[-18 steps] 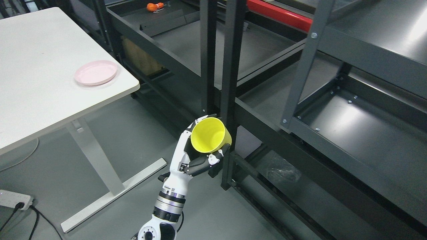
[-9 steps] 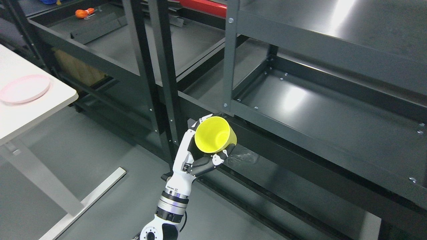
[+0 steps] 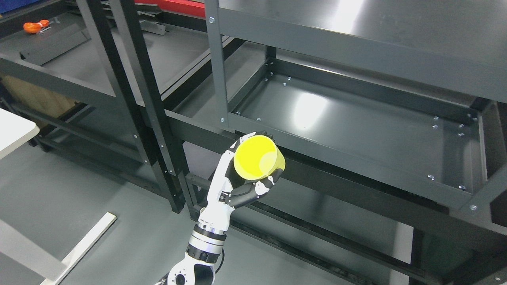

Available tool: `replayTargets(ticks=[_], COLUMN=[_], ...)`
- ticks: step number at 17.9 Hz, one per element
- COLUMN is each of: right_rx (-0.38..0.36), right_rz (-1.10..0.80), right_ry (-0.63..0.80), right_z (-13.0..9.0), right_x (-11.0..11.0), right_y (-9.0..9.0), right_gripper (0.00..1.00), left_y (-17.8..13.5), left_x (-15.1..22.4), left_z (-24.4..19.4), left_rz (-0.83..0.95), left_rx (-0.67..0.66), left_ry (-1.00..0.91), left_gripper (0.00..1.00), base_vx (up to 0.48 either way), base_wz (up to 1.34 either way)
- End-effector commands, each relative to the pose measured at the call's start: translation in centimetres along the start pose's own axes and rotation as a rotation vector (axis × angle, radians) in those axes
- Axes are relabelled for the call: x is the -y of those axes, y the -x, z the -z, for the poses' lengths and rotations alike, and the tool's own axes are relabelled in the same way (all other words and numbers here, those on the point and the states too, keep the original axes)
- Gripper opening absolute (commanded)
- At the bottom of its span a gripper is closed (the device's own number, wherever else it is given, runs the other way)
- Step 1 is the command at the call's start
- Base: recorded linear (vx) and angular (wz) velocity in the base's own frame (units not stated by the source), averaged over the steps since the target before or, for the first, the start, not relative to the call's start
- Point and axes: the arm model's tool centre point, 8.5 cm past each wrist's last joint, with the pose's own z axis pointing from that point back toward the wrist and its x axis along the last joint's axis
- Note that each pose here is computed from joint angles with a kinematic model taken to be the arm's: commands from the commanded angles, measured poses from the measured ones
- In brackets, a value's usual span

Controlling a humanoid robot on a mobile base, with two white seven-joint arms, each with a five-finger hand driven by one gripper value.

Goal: Place yellow IKEA cup on middle right shelf
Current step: 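Raise the cup with the left hand up toward the upper shelf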

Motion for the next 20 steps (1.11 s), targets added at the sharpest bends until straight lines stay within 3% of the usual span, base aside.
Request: replayTargets(ticks=[1,11,20], right_rx=[-0.011,-0.011,-0.011], right_rz=[0.005,0.005,0.005], right_ry=[0.227,0.227,0.227], right_z=[-0.3,-0.3,-0.3], right_x=[2.8,2.8,2.8], right_y=[0.7,0.7,0.7], right_gripper=[0.99,0.99,0.99], left_y=[-1.0,-1.9,-8.8], left_x=[0.0,1.9,3.7], left_z=[1.1,3.1,9.1], left_rz=[0.018,0.011,0.064], left_rx=[0.031,0.072,0.303], left_ry=[0.028,0.103,0.214], left_gripper=[0.00,0.01,0.01], base_vx=[-0.037,0.037,0.073], base_wz=[-0.18,-0.07,-0.35])
